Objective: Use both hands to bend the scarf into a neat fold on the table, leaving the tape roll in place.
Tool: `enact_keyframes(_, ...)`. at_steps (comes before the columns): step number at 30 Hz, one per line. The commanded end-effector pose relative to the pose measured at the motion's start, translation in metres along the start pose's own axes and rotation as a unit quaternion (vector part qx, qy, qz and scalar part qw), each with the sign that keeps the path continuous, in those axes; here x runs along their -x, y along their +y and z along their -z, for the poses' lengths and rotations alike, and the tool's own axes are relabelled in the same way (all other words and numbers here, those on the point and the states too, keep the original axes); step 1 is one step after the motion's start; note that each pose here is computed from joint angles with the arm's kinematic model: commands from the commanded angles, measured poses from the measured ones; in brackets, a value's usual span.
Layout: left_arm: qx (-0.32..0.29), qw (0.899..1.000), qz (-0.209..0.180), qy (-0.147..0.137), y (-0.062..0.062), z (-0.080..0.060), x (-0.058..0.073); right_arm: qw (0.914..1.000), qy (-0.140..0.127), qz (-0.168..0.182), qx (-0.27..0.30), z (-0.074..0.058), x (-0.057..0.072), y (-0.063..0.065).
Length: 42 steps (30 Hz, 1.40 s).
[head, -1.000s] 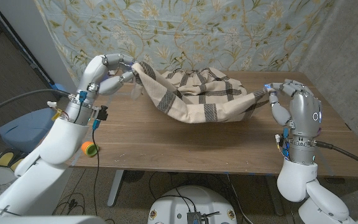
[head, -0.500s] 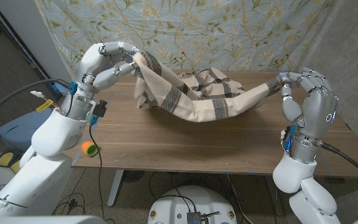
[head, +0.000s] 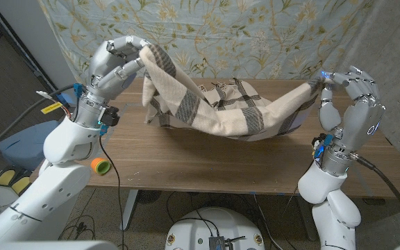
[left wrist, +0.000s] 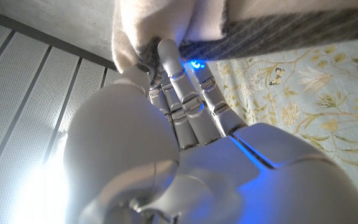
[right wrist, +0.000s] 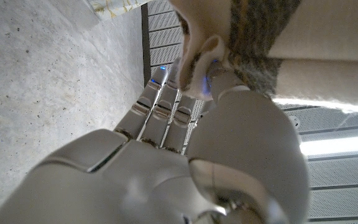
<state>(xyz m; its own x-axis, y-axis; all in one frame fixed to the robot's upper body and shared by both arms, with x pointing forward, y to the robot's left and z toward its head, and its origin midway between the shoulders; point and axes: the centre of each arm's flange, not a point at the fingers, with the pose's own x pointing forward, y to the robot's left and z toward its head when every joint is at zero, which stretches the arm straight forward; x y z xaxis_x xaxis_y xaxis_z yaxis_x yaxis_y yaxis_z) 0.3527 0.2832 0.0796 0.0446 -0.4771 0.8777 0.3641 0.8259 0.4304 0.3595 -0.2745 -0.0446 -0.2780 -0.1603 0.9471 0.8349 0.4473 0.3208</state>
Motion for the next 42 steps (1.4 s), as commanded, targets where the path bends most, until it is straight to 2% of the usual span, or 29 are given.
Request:
enact_keyframes(1,-0.155,0.984,-0.071,0.043,0.03,0.004,0.004,0.9997,-0.002,-0.007,-0.024,-0.006,-0.01,0.029)
enact_keyframes(4,-0.221,0.969,-0.087,0.071,0.042,0.005,0.002,0.9993,-0.001,-0.023,-0.031,-0.004,-0.015,0.038)
enact_keyframes(5,-0.261,0.957,-0.091,0.089,0.047,0.007,0.0,0.9988,0.001,-0.035,-0.034,-0.002,-0.018,0.044)
enact_keyframes(6,-0.263,0.956,-0.093,0.09,0.047,0.007,0.0,0.9988,0.001,-0.036,-0.035,-0.002,-0.018,0.044)
enact_keyframes(8,-0.302,0.942,-0.09,0.113,0.053,0.013,-0.004,0.9977,0.012,-0.052,-0.04,0.002,-0.022,0.056)
enact_keyframes(14,-0.36,0.918,-0.076,0.147,0.059,0.028,-0.018,0.9944,0.031,-0.086,-0.054,0.01,-0.028,0.079)
enact_keyframes(21,-0.415,0.89,-0.058,0.177,0.064,0.046,-0.034,0.9909,0.04,-0.116,-0.055,0.019,-0.034,0.106)
enact_keyframes(30,-0.478,0.851,-0.052,0.209,0.072,0.062,-0.044,0.9872,0.049,-0.141,-0.055,0.032,-0.046,0.136)
enact_keyframes(34,-0.511,0.829,-0.053,0.222,0.078,0.067,-0.047,0.9854,0.052,-0.152,-0.054,0.037,-0.052,0.15)
enact_keyframes(40,-0.568,0.786,-0.053,0.238,0.084,0.075,-0.05,0.9833,0.057,-0.165,-0.052,0.046,-0.063,0.17)
enact_keyframes(42,-0.591,0.768,-0.05,0.242,0.085,0.078,-0.051,0.983,0.057,-0.168,-0.047,0.049,-0.067,0.176)
